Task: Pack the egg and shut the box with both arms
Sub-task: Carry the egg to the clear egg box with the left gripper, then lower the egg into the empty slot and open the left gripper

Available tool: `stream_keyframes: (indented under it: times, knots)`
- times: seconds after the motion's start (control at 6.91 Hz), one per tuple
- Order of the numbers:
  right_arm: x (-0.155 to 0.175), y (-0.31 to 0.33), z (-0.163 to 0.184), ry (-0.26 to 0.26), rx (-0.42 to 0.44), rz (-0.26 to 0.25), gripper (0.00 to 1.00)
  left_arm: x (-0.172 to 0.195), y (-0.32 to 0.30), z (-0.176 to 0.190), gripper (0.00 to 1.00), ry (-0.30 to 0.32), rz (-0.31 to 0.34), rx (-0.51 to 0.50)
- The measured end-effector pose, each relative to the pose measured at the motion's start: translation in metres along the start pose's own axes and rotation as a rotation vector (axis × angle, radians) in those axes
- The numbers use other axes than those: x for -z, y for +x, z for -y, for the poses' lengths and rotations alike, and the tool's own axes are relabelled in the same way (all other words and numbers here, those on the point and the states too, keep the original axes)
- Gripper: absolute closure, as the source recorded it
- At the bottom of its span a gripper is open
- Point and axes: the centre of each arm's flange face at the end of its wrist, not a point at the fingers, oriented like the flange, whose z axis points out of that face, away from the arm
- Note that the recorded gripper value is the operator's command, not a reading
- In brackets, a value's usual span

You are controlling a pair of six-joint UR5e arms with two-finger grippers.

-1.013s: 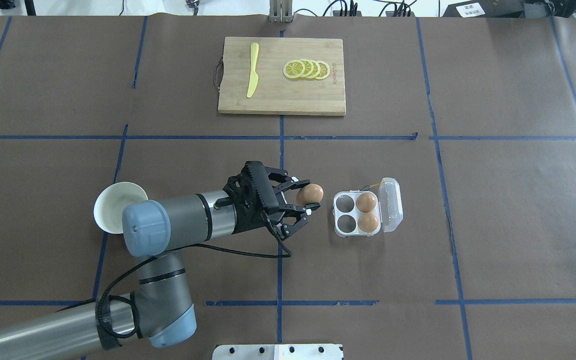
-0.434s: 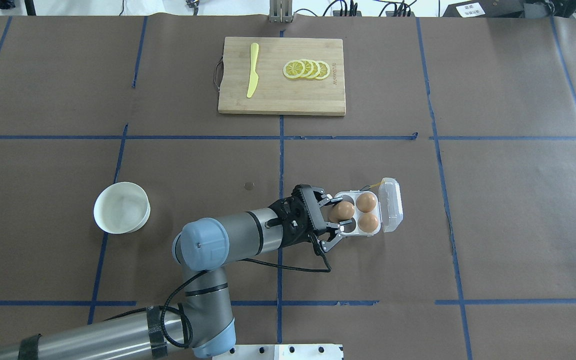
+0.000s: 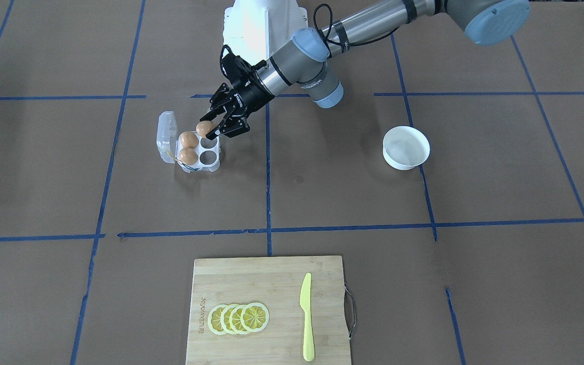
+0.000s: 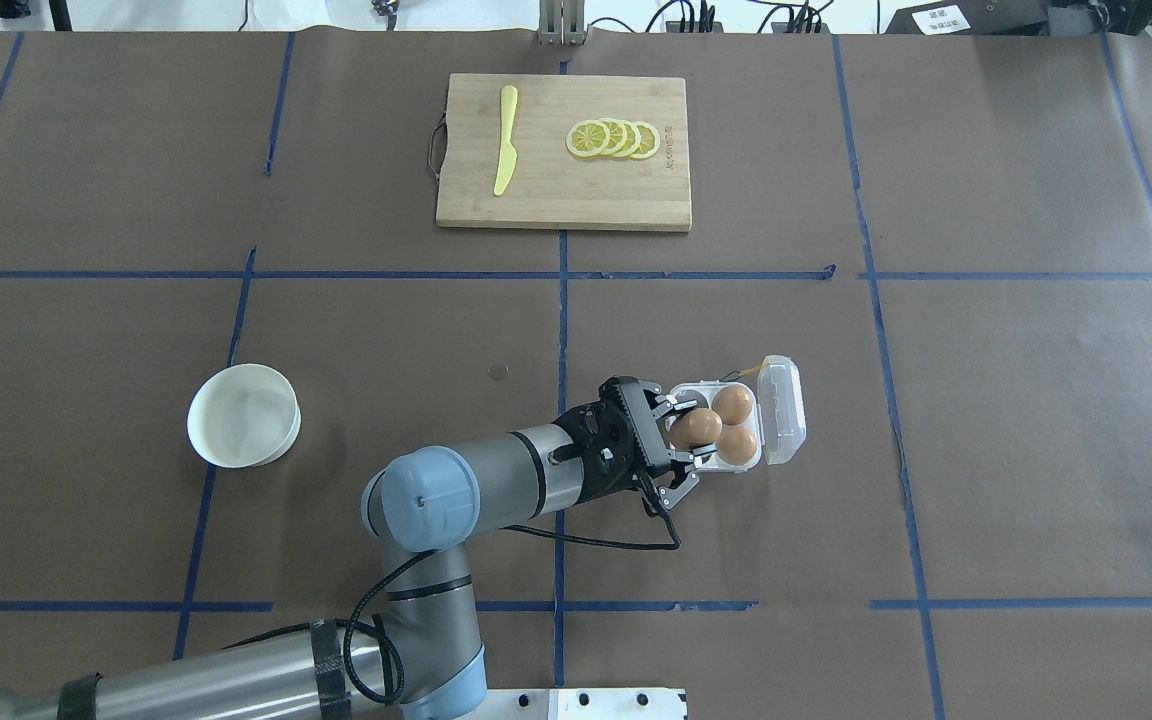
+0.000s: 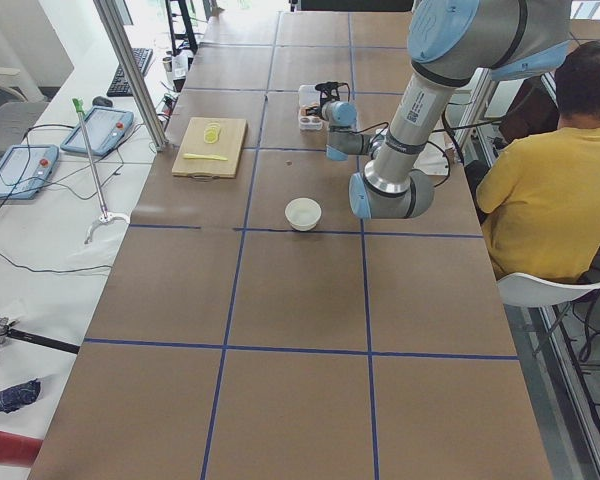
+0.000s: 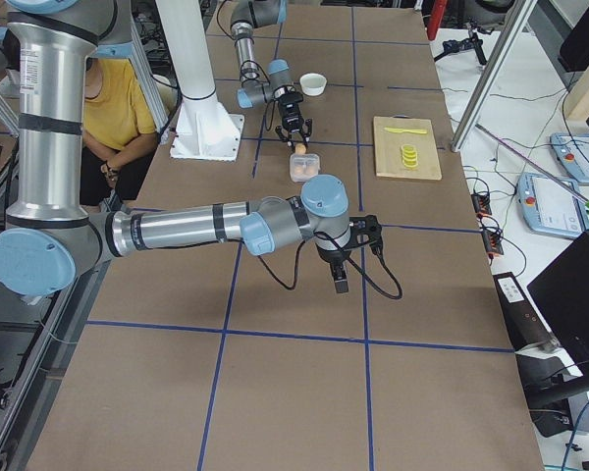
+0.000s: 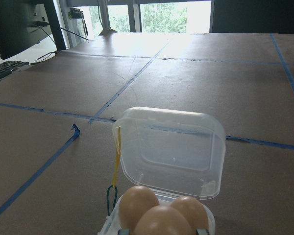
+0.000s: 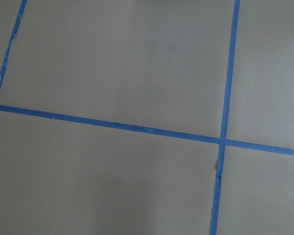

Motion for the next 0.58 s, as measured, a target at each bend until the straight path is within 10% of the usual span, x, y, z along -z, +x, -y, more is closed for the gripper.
stream_keyframes:
  times: [0.58]
  knots:
    - [0.0, 0.0, 0.0, 0.0, 0.0, 0.0, 0.0, -0.0118, 0.0022, 0.0055, 0.76, -0.004, 0.001, 0.017]
